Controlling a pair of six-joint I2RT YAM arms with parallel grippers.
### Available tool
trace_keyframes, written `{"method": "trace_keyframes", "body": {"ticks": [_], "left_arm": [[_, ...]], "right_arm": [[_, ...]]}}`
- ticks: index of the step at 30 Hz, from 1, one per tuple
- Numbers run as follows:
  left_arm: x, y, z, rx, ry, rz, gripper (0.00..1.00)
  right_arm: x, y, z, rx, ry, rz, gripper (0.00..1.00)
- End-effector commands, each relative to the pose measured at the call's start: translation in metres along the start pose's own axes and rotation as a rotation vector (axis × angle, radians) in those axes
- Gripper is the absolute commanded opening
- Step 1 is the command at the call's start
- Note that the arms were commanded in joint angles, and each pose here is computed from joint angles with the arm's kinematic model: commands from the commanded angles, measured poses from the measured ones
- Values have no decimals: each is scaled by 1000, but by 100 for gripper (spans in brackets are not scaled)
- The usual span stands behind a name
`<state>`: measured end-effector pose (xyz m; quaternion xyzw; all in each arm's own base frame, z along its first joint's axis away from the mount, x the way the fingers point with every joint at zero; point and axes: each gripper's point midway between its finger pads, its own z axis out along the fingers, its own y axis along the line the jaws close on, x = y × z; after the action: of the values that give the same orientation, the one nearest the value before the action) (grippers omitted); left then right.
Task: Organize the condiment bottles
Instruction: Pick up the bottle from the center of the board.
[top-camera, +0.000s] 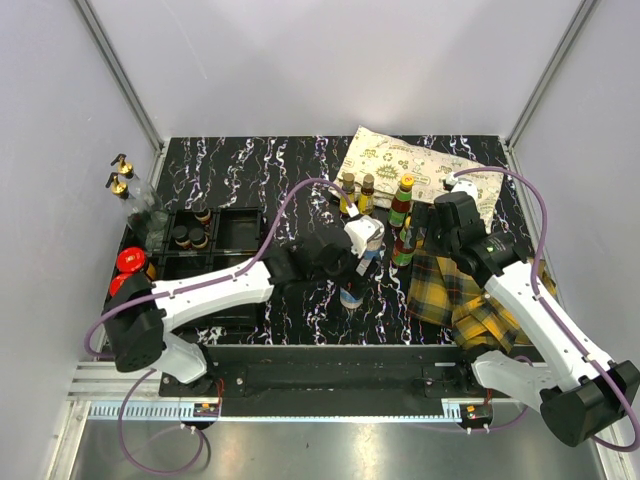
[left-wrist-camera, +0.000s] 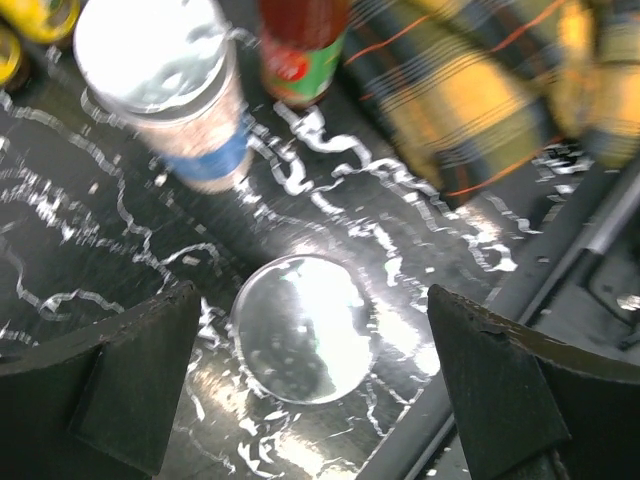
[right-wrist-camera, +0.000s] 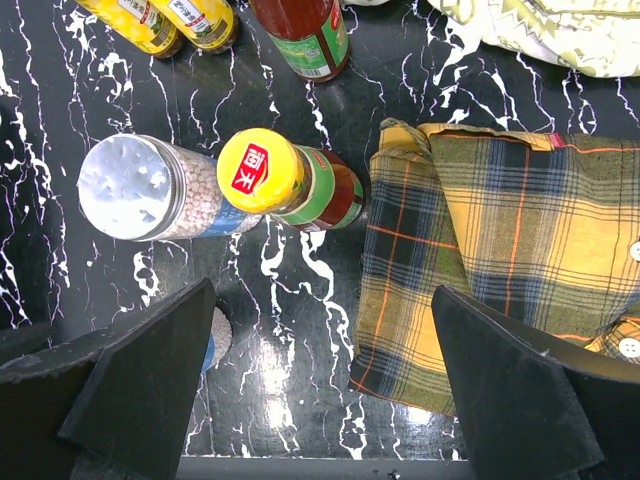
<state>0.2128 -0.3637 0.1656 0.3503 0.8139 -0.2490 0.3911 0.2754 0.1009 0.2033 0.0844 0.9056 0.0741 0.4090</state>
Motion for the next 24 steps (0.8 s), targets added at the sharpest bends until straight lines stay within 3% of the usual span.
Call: {"method": "trace_keyframes", "body": {"ticks": [1, 7, 13, 17, 21, 24], "left_arm": [[-16, 12, 4, -96, -38, -39, 97], [-5, 10, 10, -92, 4, -65, 86], [0, 8, 8, -85, 17, -83, 63], [-1, 14, 3, -116, -3, -110, 40], [-10, 23, -5, -171, -42, -118, 2], [-21, 30, -17, -217, -83, -134, 0]], "right_arm": [[0, 4, -3, -25, -4, 10, 100], [3, 4, -1, -24, 8, 7, 100], [4, 4, -1, -21, 9, 8, 100], [5, 3, 0, -19, 10, 9, 100], [7, 3, 0, -18, 14, 9, 100], [7, 3, 0, -20, 14, 11, 100]]}}
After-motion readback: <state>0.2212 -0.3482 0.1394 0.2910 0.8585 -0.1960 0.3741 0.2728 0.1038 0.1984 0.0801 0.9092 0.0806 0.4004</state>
